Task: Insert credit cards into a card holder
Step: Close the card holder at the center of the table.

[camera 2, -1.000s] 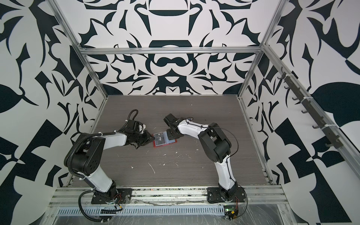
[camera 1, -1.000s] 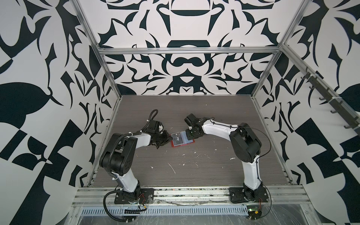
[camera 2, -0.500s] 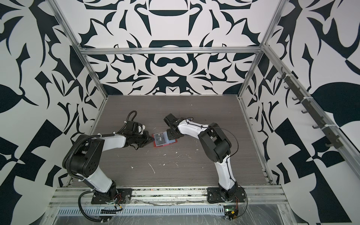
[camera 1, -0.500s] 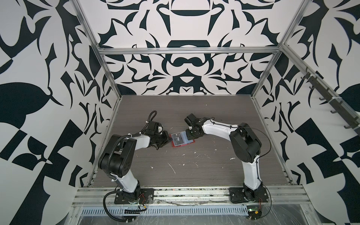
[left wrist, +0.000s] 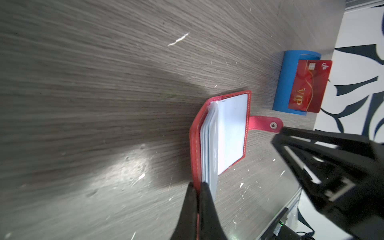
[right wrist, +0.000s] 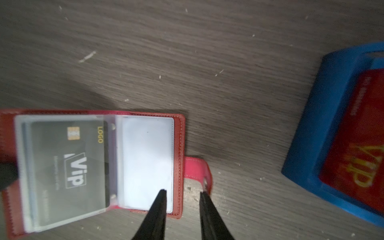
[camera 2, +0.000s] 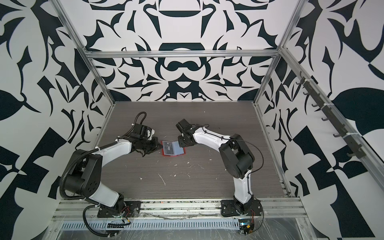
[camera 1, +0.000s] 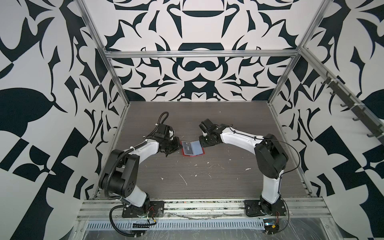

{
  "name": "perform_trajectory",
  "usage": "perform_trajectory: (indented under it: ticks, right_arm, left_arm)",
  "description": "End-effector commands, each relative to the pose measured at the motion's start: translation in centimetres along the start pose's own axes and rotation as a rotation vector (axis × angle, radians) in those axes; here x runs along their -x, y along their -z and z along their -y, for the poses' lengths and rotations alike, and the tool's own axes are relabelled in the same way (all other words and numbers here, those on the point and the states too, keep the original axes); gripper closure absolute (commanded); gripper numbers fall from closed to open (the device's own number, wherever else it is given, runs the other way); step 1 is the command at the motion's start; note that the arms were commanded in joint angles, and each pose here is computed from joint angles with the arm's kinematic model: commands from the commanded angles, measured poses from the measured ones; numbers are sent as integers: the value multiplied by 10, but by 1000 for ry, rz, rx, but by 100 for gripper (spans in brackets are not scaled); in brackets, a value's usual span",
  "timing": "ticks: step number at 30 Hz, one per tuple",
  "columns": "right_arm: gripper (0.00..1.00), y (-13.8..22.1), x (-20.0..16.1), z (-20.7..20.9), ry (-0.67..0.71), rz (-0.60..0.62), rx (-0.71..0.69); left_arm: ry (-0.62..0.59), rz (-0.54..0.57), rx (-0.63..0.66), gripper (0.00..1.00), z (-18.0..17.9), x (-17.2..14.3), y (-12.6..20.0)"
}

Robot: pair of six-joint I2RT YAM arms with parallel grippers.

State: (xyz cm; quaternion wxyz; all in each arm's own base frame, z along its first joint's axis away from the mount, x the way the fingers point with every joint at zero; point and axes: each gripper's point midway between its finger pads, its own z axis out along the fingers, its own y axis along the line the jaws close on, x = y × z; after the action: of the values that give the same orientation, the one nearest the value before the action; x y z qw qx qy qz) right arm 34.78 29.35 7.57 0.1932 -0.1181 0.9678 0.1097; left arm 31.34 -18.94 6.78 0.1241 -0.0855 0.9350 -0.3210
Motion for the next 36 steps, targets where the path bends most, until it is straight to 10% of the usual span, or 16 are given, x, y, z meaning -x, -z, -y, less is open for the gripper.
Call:
perform_trajectory:
  ticks: [1, 20, 36]
  right_arm:
    - [63, 14, 7, 2, 1, 32, -18]
    - [60, -19, -7, -4, 15, -79, -13]
    - [94, -28, -25, -11, -23, -101, 61]
  left_arm:
    - [-34, -25, 59, 100, -3, -6, 11]
    - [-63, -52, 118, 100, -1, -5, 19]
    - [-117, -56, 238, 98, 7, -2, 20]
